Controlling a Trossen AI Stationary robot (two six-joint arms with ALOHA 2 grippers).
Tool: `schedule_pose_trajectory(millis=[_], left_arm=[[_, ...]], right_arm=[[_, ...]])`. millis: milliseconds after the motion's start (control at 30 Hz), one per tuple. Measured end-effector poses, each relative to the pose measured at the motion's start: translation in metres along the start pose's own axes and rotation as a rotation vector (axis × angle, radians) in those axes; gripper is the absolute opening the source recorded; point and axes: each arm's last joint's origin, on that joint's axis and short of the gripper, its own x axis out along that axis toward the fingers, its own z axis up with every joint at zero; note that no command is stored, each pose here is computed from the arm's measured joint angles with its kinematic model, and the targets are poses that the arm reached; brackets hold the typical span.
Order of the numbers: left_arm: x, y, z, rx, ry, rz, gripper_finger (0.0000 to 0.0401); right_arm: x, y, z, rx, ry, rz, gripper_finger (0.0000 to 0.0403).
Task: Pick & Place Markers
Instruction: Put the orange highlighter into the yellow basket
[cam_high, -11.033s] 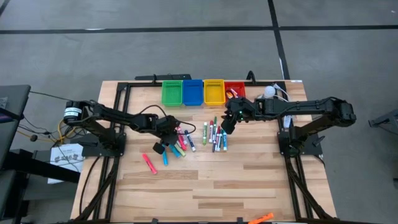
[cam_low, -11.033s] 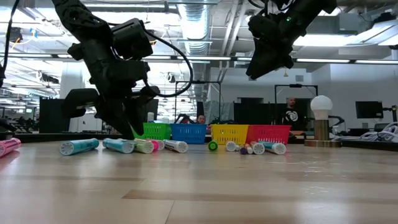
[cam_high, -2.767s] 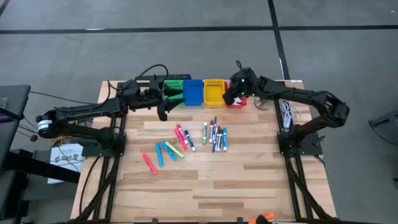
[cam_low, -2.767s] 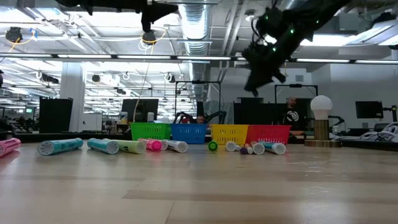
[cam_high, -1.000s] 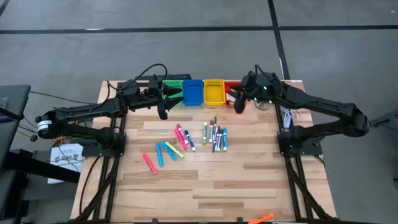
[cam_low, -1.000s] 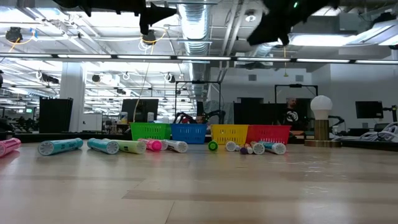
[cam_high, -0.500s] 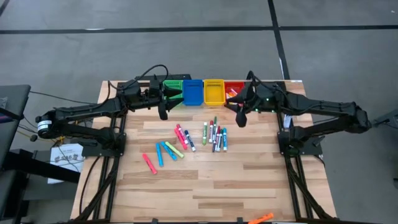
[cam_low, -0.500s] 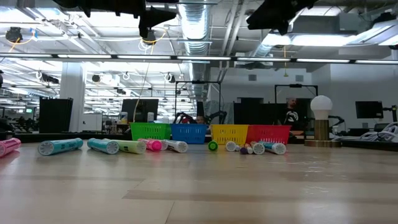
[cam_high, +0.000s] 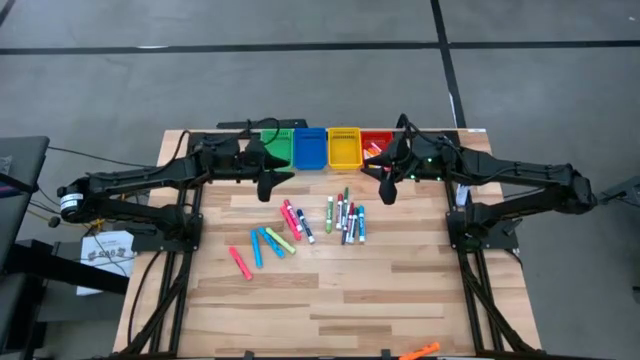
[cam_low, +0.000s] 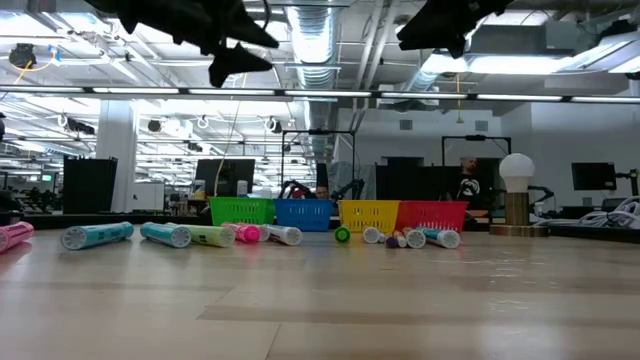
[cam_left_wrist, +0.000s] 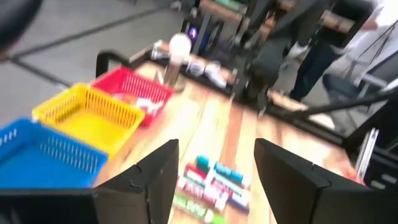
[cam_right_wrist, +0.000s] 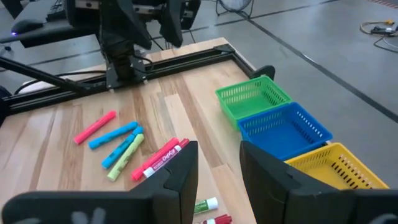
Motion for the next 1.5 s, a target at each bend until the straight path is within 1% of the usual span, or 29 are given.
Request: schedule_pose_trajectory(millis=[267, 400, 533, 800, 900, 1067, 1167, 1267, 1367, 1500], left_arm=[[-0.002, 0.005, -0.02, -0.032, 0.207, 0.053, 0.0208], [-0.005, 0.008, -0.031, -0.045, 0.315, 0.111, 0.0208], [-0.007, 0.009, -0.036, -0.051, 0.372, 0.138, 0.0208], [-0.007, 0.009, -0.036, -0.052, 0.37, 0.139, 0.0208], [-0.007, 0.009, -0.036, -0.051, 0.365, 0.138, 0.0208], [-0.007, 0.009, -0.035, -0.051, 0.362, 0.137, 0.0208], [-0.007, 0.009, -0.035, -0.051, 0.362, 0.137, 0.0208], [-0.007, 0.008, -0.036, -0.05, 0.363, 0.136, 0.0208], [-0.007, 0.007, -0.036, -0.003, 0.375, 0.082, 0.0208], [-0.007, 0.001, -0.037, 0.082, 0.396, -0.032, 0.0208]], right_arm=[[0.0, 0.0, -0.005, 0.03, 0.047, -0.004, 0.0108], [0.0, 0.0, -0.007, 0.049, 0.067, -0.006, 0.0108], [0.0, 0.0, -0.007, 0.055, 0.074, -0.007, 0.0108], [0.0, 0.0, -0.007, 0.067, 0.076, -0.007, 0.0108], [0.0, 0.0, -0.008, 0.089, 0.079, -0.007, 0.0108], [-0.001, 0.0, -0.011, 0.116, 0.118, -0.014, 0.0108], [-0.001, 0.0, -0.013, 0.153, 0.132, -0.018, 0.0108], [-0.001, 0.0, -0.014, 0.221, 0.139, -0.022, 0.0108], [-0.001, 0.003, -0.014, 0.278, 0.142, -0.008, 0.0108], [-0.002, 0.016, -0.015, 0.285, 0.16, 0.056, 0.0108]])
